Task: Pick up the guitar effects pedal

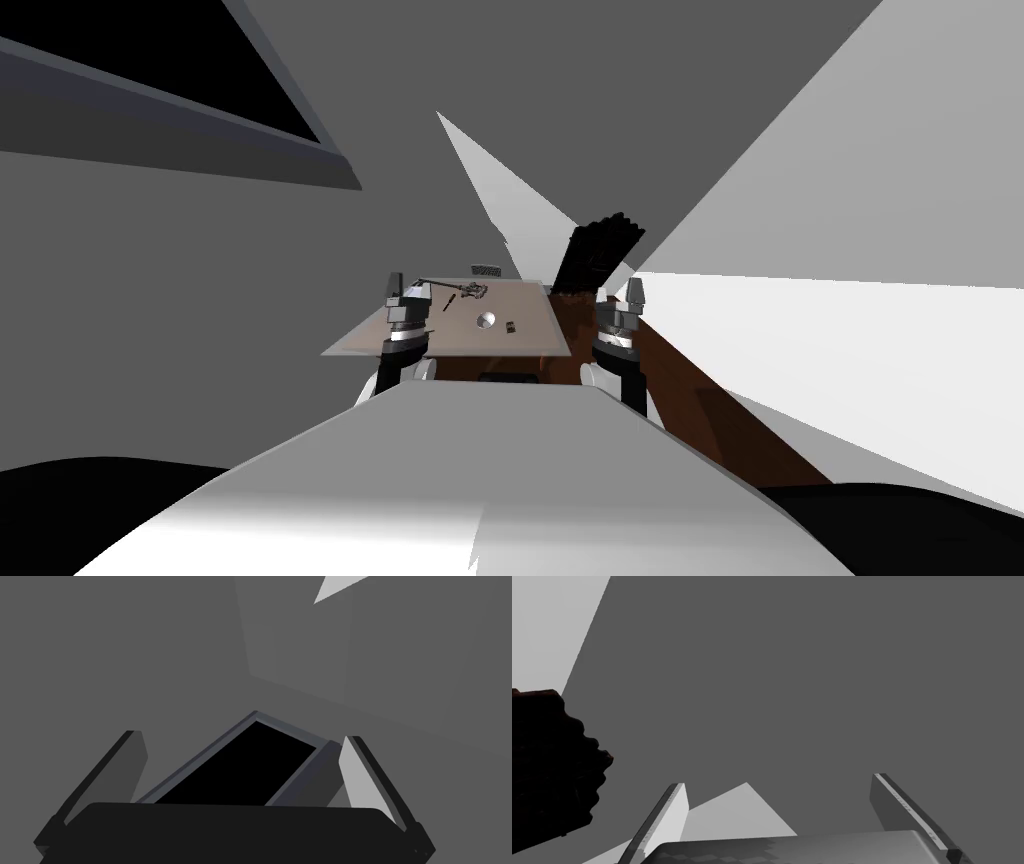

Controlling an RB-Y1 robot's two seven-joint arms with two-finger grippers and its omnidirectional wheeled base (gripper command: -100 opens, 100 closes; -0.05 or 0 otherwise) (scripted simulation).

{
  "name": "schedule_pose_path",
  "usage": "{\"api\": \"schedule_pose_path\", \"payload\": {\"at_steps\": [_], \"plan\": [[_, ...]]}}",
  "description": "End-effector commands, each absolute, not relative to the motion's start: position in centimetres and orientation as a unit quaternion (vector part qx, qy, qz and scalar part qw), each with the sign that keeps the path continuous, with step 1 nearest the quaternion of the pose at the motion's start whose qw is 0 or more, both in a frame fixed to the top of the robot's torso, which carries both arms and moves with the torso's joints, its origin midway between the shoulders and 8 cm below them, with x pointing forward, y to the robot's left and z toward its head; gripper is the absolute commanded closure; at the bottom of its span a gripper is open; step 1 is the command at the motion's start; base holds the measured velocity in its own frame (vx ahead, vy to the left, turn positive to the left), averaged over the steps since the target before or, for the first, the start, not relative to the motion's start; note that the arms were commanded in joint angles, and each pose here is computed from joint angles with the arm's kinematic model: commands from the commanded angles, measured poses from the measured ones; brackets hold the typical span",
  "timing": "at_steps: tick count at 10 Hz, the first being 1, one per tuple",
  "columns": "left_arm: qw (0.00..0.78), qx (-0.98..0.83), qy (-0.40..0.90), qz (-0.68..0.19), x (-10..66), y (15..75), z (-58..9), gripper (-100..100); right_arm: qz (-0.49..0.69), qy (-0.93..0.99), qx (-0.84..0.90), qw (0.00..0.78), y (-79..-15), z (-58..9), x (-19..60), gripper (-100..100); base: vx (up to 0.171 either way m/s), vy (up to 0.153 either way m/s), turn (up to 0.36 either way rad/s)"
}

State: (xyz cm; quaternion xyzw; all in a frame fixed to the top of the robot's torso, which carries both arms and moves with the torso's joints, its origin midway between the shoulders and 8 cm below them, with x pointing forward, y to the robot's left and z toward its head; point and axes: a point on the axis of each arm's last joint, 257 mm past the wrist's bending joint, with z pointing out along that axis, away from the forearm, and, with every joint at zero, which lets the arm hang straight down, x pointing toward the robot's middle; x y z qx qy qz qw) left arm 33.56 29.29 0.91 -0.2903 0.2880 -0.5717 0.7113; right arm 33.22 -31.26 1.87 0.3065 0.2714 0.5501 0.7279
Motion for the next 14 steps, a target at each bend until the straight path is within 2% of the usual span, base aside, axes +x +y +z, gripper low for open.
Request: {"api": "schedule_pose_path", "payload": {"at_steps": [1,4,14], "plan": [[0.703,-0.298,0.308,-0.567,34.4,29.5,-0.6,-100,0.550,0.271,0.306,0.728,-31.3,1.9,33.2,0,-0.038,-0.027,-0.073],[0.692,-0.312,0.333,-0.560,35.5,29.9,-2.9,-100,0.550,0.271,0.306,0.728,-31.2,1.9,33.2,0,-0.048,-0.059,-0.064],[0.630,-0.410,0.445,-0.487,39.7,34.5,-17.1,-100,0.550,0.271,0.306,0.728,-31.3,1.9,33.2,0,-0.040,-0.061,-0.115]]}}
